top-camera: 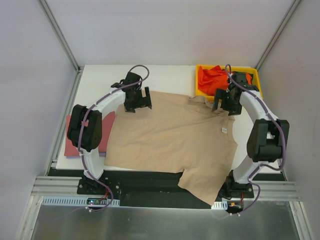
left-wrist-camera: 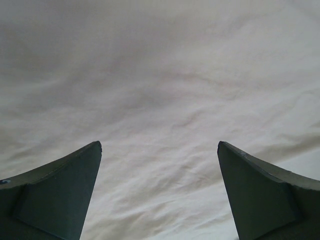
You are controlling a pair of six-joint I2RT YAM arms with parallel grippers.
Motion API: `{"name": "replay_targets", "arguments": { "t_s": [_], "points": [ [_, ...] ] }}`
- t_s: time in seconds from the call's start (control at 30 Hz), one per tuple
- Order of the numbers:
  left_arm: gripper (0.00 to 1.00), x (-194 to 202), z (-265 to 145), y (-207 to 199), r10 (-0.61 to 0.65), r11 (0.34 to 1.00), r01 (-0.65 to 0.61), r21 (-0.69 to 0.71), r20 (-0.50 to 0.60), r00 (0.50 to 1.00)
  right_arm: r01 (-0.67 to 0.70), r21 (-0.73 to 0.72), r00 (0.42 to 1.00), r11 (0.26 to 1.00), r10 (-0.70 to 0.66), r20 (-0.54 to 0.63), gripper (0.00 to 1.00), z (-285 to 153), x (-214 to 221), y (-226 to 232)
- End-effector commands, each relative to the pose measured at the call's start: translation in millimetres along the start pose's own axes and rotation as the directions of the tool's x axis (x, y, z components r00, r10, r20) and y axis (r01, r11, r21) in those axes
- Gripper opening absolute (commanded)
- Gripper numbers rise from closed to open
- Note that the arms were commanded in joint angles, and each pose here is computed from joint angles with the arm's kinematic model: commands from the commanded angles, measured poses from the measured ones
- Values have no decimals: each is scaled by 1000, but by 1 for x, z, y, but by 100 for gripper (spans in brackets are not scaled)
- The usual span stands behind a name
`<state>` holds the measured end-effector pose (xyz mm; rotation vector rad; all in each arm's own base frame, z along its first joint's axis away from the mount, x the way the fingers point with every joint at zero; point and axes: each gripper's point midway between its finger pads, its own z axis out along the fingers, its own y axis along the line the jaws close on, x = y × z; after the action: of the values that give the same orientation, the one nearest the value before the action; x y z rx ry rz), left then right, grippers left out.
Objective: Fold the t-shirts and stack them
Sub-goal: Grap the side of the flattened tshirt furthest away from the robot with both arms
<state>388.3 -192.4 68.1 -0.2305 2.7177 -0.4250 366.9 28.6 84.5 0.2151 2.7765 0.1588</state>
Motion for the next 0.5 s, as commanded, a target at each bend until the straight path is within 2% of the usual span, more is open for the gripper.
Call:
{"name": "replay_targets", "arguments": {
  "t_s": [0.0, 0.1, 0.17, 0.23, 0.37, 0.47],
  "points": [
    [99, -61, -54, 10, 1, 1000, -1, -3, 184, 983, 112, -110, 974, 988, -87, 210, 96, -47, -30, 32],
    [99, -102, -55, 38, 27, 997, -10, -77, 225, 974, 286, -148, 930, 947, -237, 281, 99, -50, -44, 51],
    [99, -129, -49, 53, 80, 994, -59, -97, 232, 969, 449, -170, 873, 877, -391, 291, 94, -44, -42, 63],
    [99, -152, -42, 62, 141, 989, -129, -68, 222, 965, 554, -152, 820, 818, -505, 269, 94, -37, -36, 72],
    [98, -181, -27, 72, 285, 958, -286, -29, 218, 933, 664, -89, 742, 742, -640, 197, 93, -23, -24, 76],
    [95, -185, -15, 71, 467, 880, -475, -14, 208, 859, 711, -44, 698, 702, -696, 167, 93, -18, -21, 73]
  ]
}}
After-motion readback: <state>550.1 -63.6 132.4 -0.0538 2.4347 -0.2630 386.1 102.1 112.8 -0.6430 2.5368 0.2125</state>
